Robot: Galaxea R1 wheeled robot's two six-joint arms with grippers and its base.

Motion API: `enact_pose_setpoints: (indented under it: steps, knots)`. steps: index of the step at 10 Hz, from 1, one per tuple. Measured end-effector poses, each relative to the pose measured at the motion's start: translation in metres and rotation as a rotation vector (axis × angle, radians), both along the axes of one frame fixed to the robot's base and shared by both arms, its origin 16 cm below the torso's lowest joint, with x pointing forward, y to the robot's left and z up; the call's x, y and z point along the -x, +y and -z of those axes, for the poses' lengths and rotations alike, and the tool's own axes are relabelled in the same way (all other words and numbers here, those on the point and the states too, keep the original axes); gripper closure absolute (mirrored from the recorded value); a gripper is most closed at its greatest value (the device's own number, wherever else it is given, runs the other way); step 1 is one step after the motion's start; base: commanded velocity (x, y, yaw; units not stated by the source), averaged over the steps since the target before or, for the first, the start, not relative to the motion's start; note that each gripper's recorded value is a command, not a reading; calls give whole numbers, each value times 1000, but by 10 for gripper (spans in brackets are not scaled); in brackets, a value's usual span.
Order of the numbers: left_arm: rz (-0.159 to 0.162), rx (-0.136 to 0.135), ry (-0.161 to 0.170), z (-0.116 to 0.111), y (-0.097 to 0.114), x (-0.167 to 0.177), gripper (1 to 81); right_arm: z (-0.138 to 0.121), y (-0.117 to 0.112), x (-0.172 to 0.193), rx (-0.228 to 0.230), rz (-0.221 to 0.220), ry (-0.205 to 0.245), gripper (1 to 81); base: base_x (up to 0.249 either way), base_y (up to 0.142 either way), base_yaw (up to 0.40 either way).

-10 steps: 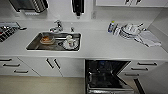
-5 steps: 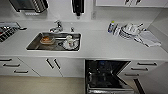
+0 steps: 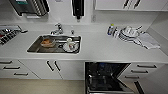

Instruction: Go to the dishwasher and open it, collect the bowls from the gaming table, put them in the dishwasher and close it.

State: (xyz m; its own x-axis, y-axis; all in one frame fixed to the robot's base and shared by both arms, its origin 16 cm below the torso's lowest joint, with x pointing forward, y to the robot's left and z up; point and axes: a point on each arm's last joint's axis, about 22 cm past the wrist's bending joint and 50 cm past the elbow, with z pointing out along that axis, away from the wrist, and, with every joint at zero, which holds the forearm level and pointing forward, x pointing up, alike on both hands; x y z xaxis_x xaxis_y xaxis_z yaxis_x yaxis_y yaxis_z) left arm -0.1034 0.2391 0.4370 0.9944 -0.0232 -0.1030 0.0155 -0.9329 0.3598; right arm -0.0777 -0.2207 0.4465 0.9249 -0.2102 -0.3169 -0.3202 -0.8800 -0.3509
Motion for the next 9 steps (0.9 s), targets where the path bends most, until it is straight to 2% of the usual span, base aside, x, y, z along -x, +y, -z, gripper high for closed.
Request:
enact_pose_setpoints:
  steps: [3,9]
  knots:
    - [0,0,-42,7,0,-32,10,6,-1,-25,6,-2,-35,10,0,0,0]
    - [2,-2,-113,24,1,-90,10,27,-17,-67,51,-12,-93,10,0,0,0]
